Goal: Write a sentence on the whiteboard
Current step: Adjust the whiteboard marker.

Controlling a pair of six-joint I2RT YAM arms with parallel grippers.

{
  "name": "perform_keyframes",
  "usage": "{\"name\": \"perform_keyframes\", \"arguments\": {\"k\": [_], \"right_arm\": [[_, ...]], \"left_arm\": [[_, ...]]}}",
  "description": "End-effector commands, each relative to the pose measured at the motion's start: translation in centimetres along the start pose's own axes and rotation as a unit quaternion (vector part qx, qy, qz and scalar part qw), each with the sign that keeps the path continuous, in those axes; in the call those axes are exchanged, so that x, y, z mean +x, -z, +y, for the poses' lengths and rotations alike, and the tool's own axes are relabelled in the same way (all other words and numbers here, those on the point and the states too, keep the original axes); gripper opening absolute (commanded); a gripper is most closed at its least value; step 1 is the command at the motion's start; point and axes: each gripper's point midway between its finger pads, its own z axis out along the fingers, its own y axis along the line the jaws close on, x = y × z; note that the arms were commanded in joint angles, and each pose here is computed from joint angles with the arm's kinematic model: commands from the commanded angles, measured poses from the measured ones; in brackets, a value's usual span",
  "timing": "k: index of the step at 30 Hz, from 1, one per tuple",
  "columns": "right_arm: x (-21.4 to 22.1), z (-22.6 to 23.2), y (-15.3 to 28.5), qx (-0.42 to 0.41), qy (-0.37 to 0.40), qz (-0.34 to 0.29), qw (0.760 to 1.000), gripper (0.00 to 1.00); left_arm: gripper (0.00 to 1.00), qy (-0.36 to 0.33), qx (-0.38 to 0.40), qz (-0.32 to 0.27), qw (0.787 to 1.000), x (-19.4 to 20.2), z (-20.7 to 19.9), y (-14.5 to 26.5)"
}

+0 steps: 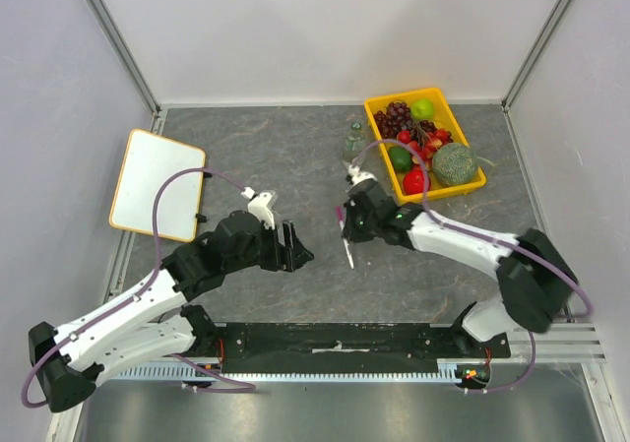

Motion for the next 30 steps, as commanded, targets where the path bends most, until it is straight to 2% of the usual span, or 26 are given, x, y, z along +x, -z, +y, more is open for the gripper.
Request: {"name": "perform_keyframes", "arguments": {"k": [1,6,11,16,23,30], "right_arm": [[-6.7,2.8,6.0,-0.100,-0.089,-0.134,0.982,0.00],[-8.4,4.7,9.9,-0.186,-0.134,-0.174,0.958,0.00],[-8.9,5.3,12.0,-0.218,-0.153,-0.188,0.945,0.00],[-9.2,5.0,13.5,-0.228,-0.167,-0.205,0.937,0.00],[-9.8,4.5,15.3,-0.235,-0.176,-0.230,0.928,0.00],[-9.8,4.4,15.5,-0.236,-0.180,-0.231,0.927,0.00]], "left_arm": [[0.77,-0.033,0.090,-0.037,0.995,-3.2,-4.6,1.1],[0.77,-0.045,0.173,-0.032,0.983,-4.6,-8.8,-0.5],[0.75,-0.038,0.232,-0.026,0.972,-5.7,-11.9,-2.3],[0.63,-0.037,0.227,-0.003,0.973,-5.6,-12.2,-4.1],[0.60,-0.030,0.205,-0.005,0.978,-5.3,-11.1,-4.8],[0.62,-0.041,0.173,-0.014,0.984,-5.6,-10.1,-4.4]]}}
